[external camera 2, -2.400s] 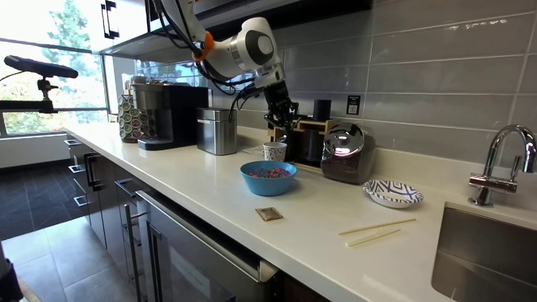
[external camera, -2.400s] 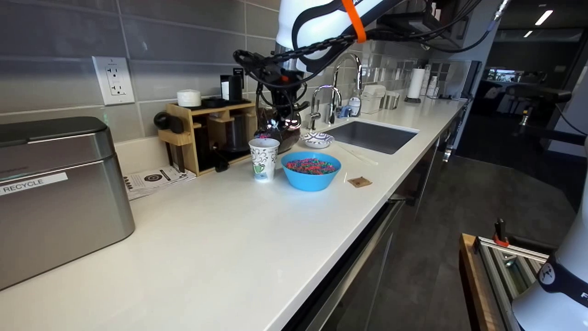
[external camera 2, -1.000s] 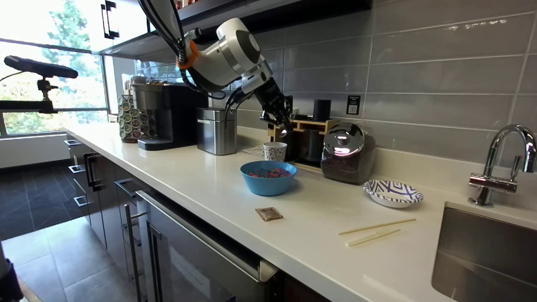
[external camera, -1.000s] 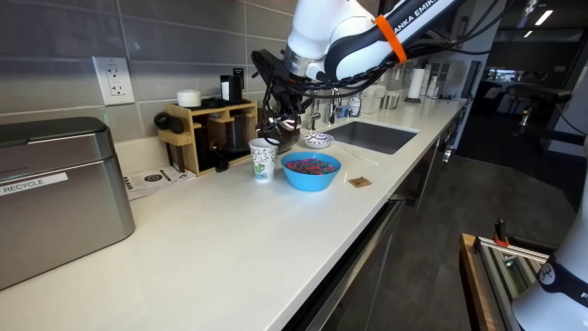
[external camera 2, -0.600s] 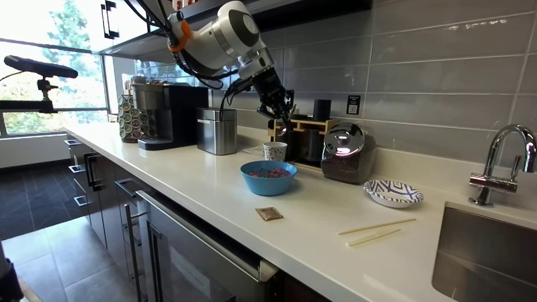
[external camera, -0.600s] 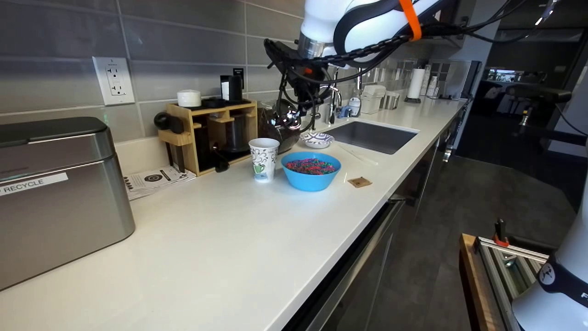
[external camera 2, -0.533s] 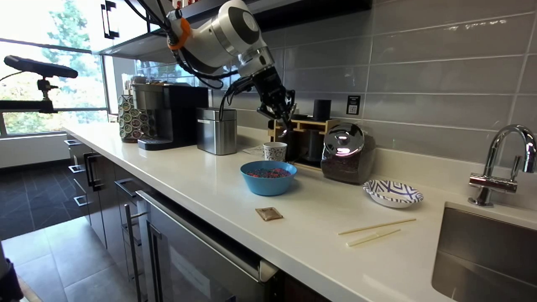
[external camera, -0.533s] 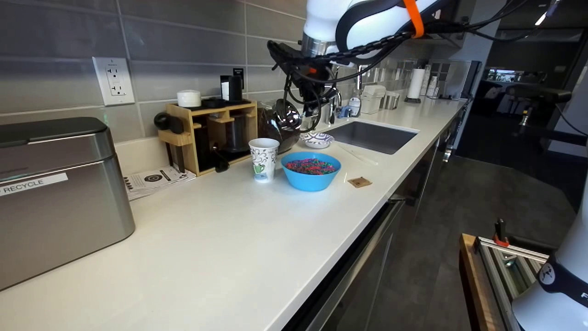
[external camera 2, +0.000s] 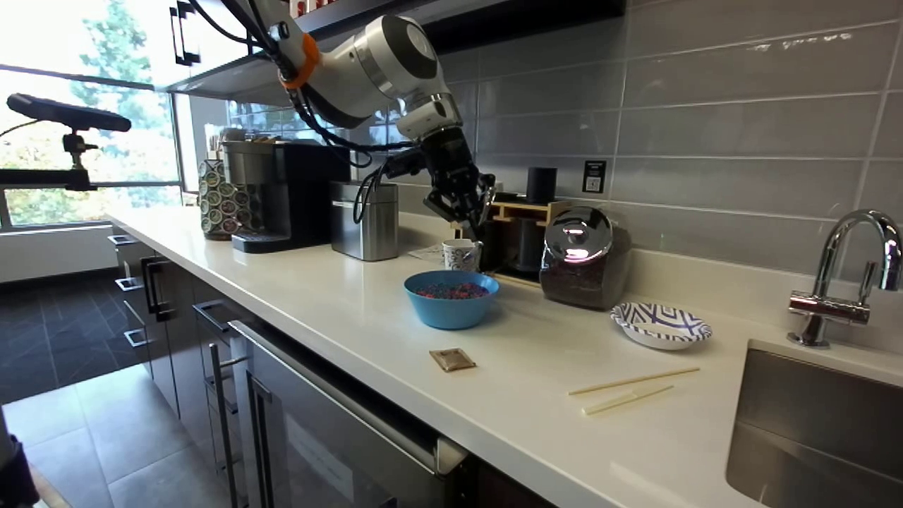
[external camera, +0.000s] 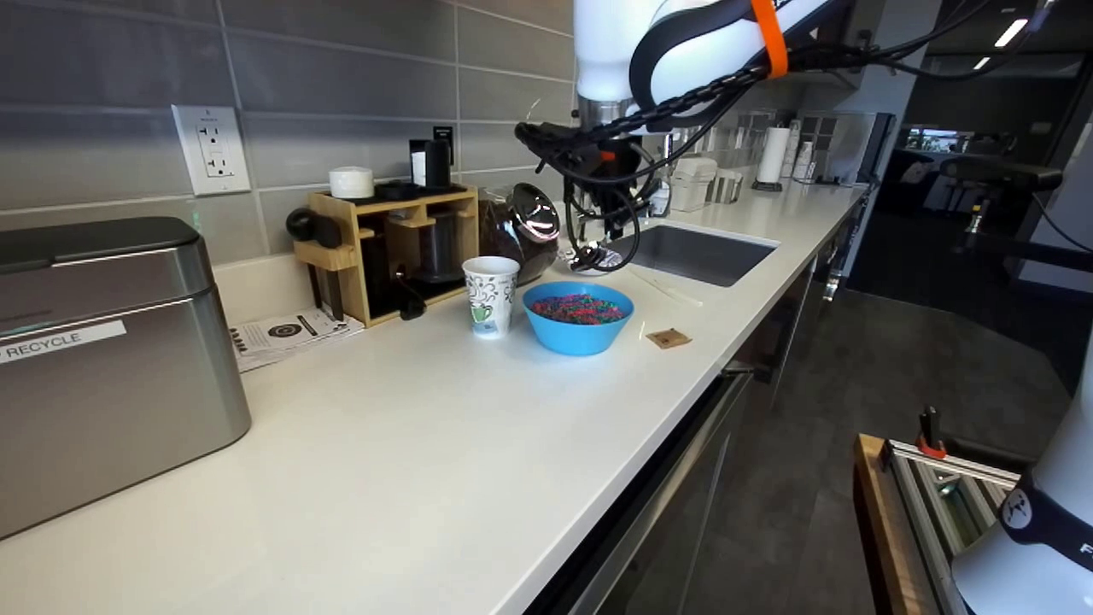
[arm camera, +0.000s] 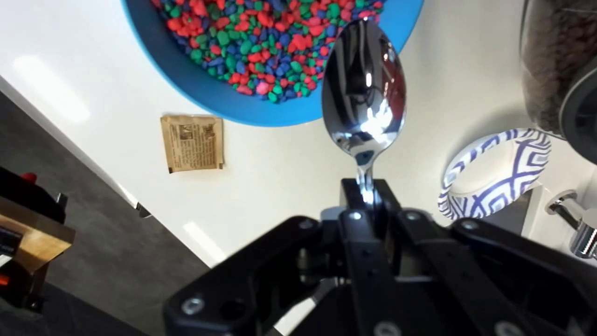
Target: Use the spoon to get some cereal from the blue bowl and put it in the coffee cup on the left.
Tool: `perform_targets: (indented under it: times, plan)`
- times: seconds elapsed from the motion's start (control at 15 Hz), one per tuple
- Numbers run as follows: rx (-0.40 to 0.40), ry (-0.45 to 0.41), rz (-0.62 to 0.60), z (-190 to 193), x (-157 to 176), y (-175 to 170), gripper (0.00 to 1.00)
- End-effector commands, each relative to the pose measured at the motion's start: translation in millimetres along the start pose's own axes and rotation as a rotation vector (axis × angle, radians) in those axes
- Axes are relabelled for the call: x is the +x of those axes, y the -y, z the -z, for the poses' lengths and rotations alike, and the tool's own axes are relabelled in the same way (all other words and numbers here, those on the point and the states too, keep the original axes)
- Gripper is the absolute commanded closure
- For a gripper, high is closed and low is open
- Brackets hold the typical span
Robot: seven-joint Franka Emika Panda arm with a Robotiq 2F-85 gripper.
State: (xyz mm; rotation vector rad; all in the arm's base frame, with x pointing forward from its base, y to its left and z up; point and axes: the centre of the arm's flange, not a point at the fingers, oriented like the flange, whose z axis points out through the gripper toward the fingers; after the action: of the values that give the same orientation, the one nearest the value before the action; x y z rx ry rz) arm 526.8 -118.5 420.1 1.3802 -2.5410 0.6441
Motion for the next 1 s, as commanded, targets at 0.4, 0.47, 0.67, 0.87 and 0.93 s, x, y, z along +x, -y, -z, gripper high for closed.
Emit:
perform_targets:
  times: [0.4,0.47,0.67,0.87,0.93]
  plan:
    - [-0.010,-0.047,0.115,-55,-43,-15,0.98]
    - [-0.008,-0.037,0.118,-59,-47,-15,0.98]
    - [0.013,-0.001,0.126,-70,-59,-15,0.98]
    - [0.018,0.055,0.121,-79,-67,-12,0.98]
    - [0.010,0.072,0.117,-81,-68,-11,0.98]
